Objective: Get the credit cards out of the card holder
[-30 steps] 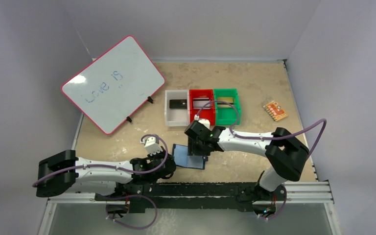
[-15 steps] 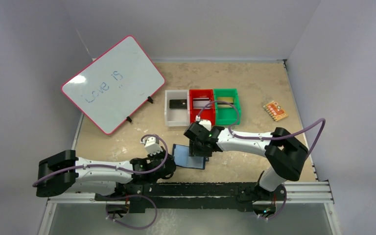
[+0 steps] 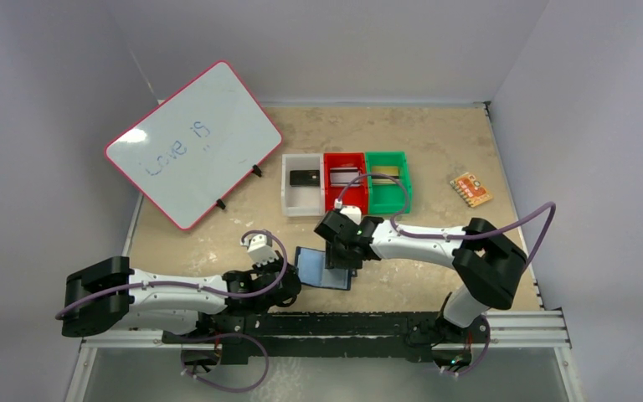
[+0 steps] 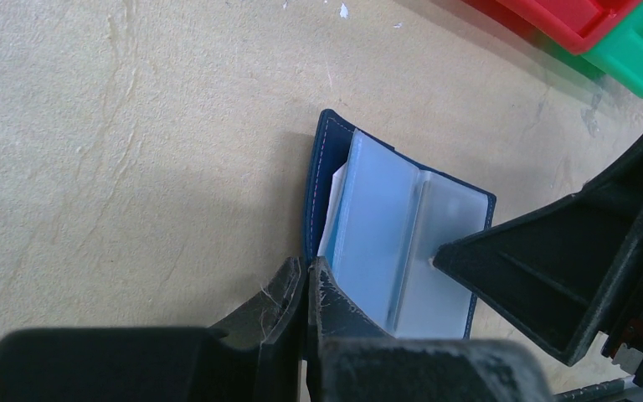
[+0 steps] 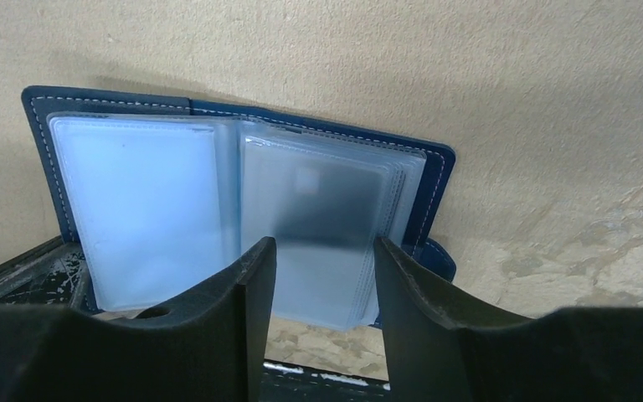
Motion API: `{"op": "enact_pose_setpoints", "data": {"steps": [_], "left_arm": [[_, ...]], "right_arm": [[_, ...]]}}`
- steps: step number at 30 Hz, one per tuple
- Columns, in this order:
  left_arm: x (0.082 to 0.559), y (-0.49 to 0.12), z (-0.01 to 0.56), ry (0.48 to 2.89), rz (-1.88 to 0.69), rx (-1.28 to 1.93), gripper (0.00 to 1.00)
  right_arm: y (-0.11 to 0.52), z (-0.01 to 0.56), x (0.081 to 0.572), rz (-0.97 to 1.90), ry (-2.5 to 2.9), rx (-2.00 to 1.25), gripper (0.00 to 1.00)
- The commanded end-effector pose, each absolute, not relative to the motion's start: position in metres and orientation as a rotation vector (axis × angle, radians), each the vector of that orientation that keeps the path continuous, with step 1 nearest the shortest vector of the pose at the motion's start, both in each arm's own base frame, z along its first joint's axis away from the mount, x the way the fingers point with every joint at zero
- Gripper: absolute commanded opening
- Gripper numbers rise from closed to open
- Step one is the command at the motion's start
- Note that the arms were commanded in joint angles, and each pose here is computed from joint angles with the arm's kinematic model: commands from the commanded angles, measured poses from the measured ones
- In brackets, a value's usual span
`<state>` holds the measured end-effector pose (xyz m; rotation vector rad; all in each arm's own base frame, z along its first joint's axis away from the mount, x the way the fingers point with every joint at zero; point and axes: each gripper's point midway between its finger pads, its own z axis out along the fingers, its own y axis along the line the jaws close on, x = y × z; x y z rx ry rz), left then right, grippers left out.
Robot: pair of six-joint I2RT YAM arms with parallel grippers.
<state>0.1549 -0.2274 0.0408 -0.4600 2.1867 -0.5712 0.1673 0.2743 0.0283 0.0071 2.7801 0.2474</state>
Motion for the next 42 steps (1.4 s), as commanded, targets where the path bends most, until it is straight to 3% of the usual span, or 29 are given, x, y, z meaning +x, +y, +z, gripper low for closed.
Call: {"op": "enact_pose_setpoints", "data": {"steps": [1, 30, 42], "left_arm": [[0.158, -0.236, 0.054, 2.149, -0.622, -0.488, 0.00], [0.157, -0.236, 0.052, 2.154, -0.615, -0.480, 0.00], [0.157, -0.235, 0.052, 2.151, -0.615, -0.485, 0.00]], "right_arm": [[0.290, 0.047, 0.173, 0.348, 2.722, -0.020, 0.48], [0.299, 0.069, 0.169, 0.167, 2.714, -0.091, 0.53], [0.336, 0.095, 0.163, 0.501, 2.667, -0.122, 0.55]]}}
